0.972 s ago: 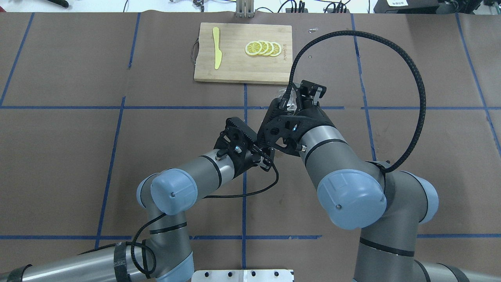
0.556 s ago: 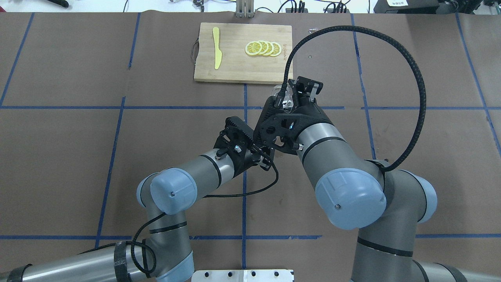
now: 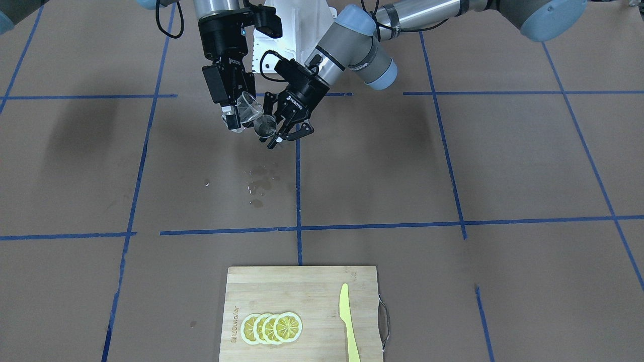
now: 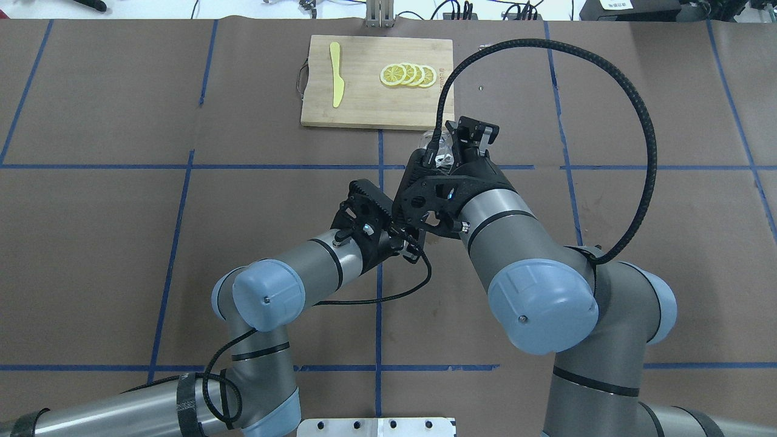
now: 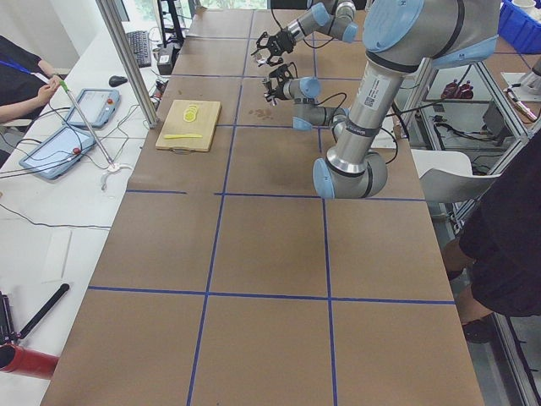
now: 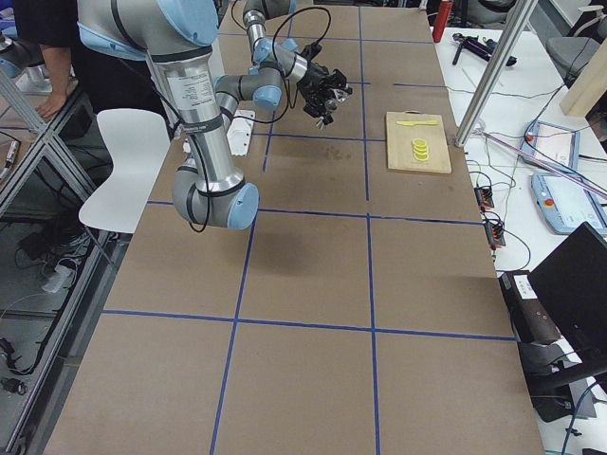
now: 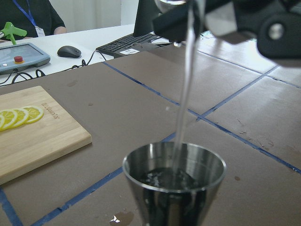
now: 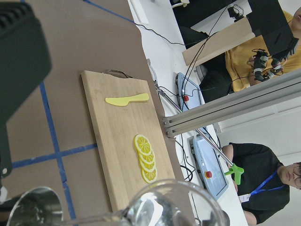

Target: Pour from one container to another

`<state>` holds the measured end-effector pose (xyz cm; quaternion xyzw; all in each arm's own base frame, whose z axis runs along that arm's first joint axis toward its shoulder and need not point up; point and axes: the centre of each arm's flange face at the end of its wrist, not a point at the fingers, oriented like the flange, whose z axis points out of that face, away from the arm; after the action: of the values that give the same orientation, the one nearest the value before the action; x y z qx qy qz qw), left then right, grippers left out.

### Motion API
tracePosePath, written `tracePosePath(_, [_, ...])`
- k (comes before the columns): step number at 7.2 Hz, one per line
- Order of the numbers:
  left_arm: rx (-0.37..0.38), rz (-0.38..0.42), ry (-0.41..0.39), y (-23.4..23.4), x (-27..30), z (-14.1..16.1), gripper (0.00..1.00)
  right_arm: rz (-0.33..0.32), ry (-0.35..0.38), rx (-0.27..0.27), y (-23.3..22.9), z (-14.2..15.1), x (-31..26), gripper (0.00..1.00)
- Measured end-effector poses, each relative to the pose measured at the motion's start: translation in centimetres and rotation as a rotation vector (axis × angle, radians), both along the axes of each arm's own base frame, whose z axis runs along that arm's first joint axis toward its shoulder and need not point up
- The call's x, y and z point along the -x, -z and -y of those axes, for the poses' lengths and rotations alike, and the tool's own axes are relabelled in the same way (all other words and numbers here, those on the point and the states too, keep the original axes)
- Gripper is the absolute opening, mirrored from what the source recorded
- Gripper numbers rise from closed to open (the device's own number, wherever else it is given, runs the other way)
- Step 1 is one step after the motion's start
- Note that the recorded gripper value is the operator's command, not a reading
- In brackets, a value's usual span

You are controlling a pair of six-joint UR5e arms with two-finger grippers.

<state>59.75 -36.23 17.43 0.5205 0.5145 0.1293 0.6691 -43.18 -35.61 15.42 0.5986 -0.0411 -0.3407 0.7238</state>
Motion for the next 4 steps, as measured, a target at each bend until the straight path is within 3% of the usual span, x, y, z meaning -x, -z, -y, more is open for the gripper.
tracePosePath(1, [0.000, -0.001, 0.000, 0.02, 0.04, 0.03, 0.00, 0.032, -0.008, 0.012, 0.12, 0.00, -0.06, 0.00])
tracePosePath(4, [-0.006, -0.017, 0.001, 0.08, 0.42, 0.30, 0.00, 0.211, -0.062, 0.106, 0.16, 0.10, -0.21, 0.00])
